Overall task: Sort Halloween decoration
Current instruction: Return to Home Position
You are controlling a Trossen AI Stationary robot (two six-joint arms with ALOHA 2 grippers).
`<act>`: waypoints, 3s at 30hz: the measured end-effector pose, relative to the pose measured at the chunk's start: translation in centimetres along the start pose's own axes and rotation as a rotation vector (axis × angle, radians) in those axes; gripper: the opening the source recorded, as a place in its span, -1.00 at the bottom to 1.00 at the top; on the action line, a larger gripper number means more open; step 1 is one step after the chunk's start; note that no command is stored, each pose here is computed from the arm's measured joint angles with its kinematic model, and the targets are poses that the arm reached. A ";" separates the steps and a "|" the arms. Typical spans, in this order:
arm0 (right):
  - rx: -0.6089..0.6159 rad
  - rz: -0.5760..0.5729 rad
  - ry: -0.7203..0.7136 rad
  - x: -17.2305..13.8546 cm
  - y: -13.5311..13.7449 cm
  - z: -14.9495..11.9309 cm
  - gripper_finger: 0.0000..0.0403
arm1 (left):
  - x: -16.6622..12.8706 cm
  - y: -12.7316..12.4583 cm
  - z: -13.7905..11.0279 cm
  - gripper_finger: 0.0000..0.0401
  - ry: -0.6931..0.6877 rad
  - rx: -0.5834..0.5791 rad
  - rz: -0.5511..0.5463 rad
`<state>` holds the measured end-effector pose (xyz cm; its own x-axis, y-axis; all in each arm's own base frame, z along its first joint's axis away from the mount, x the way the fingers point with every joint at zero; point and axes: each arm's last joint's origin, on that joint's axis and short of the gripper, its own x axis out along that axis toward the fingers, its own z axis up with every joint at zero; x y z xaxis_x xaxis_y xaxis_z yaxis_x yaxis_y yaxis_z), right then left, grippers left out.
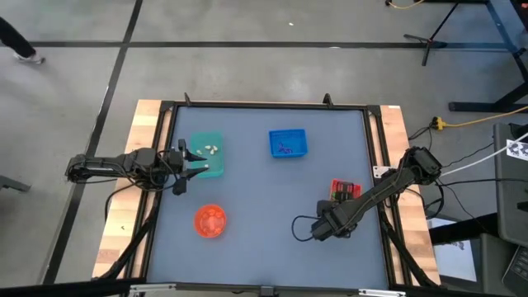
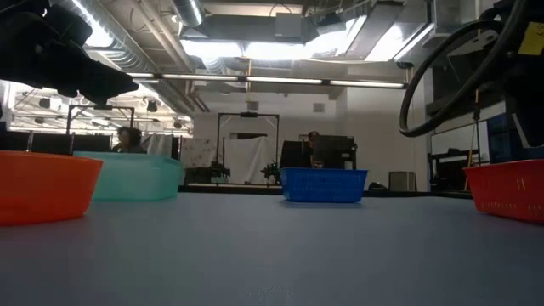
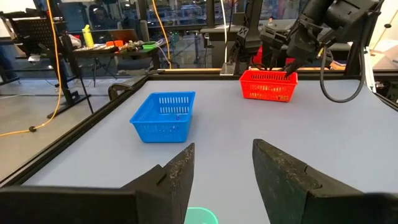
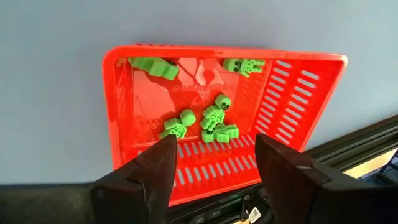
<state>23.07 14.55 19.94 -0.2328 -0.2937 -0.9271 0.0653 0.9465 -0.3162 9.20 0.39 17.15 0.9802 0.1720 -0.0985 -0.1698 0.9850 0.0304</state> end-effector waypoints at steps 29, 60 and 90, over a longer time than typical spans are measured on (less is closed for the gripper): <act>-0.047 0.186 -0.821 -5.0 -9.3 -6.8 -0.96 | 0.0 0.0 0.0 -0.26 -0.001 0.000 0.002; -0.041 0.378 -1.576 6.7 -16.1 -9.5 -0.99 | 0.0 0.0 0.0 -0.26 -0.001 -0.001 0.004; -0.010 0.313 -1.823 9.6 -15.0 -11.0 -0.99 | 0.0 0.0 0.0 -0.26 -0.001 -0.001 0.008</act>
<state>9.21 -1.02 17.96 0.9933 0.1146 0.0116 -0.1125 0.9868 -0.1164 9.19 0.42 17.16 0.9788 0.1803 -0.0970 -0.1781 0.9835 0.0304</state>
